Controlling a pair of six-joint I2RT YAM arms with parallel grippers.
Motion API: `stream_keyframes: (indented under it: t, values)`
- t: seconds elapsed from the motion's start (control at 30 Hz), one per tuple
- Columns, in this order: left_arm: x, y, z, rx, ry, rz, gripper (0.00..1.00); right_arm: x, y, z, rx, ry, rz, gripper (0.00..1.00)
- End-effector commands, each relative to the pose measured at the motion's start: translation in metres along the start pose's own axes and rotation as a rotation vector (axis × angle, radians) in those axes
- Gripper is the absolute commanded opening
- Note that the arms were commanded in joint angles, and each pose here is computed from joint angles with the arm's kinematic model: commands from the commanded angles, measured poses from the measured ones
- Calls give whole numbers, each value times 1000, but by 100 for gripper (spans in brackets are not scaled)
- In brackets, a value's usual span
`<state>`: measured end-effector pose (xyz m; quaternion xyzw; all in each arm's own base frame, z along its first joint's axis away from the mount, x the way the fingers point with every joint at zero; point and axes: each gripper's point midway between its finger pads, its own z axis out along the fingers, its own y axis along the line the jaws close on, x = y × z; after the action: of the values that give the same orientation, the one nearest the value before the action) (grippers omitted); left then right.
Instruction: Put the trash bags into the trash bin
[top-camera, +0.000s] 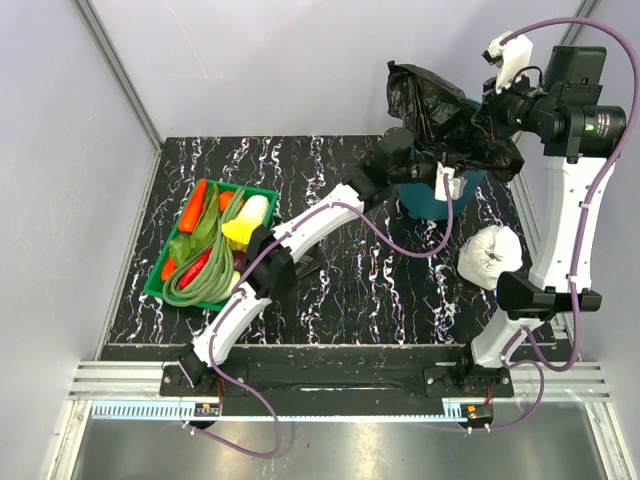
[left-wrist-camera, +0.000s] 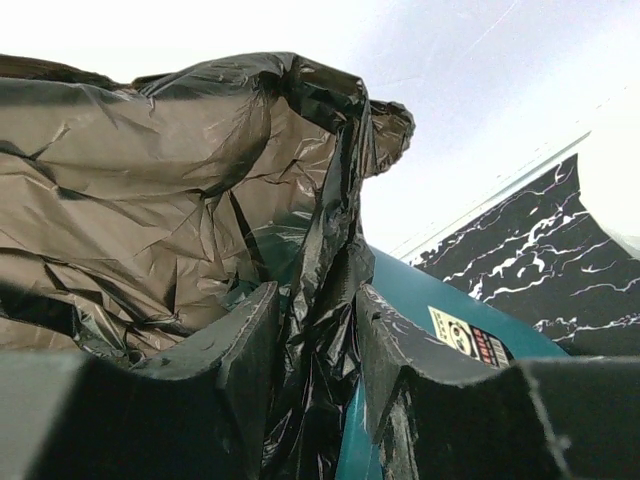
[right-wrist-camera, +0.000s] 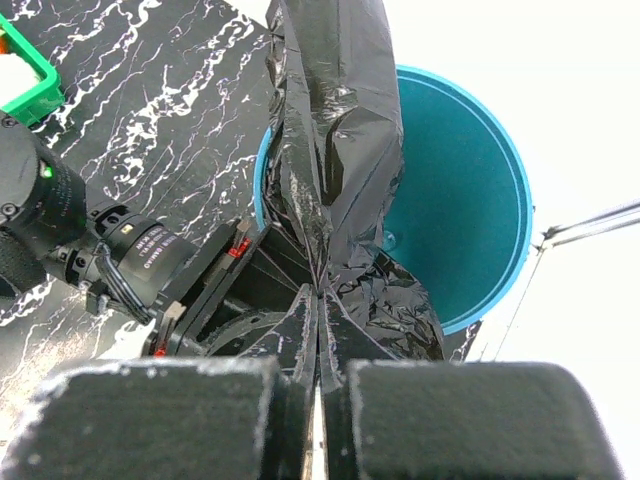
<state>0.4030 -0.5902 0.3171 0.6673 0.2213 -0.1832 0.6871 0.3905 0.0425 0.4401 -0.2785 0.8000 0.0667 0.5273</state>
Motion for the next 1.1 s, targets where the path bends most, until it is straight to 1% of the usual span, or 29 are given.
stream_keyframes:
  t: [0.0,0.1,0.2,0.27,0.4,0.47,0.57,0.73,0.8,0.93,1.07]
  values:
    - [-61,58,-16,-93,-83,51,41,1,-9,-4,33,-3,10,0]
    - [-63,56,-16,-78,-86,48,41,3,-13,-2,40,0,16,0]
    - [-57,49,-15,-59,-64,45,40,7,-14,0,38,11,24,0]
    - [-52,47,-16,-49,-47,56,43,9,-15,2,37,16,21,0]
    - [-43,35,-19,1,-3,45,50,15,-19,6,44,35,22,0]
    - [-38,29,-20,25,19,49,52,17,-20,7,40,38,29,0]
    - [-27,26,-20,18,59,78,51,18,-21,10,31,37,36,0]
    - [-13,30,-18,-30,92,128,46,18,-21,11,27,34,40,0]
    - [-12,33,-18,-43,91,131,42,19,-21,12,27,38,43,0]
    - [-20,37,-20,-39,77,126,35,19,-22,12,32,38,40,0]
    - [-30,47,-23,-51,73,123,25,21,-25,14,39,45,42,0]
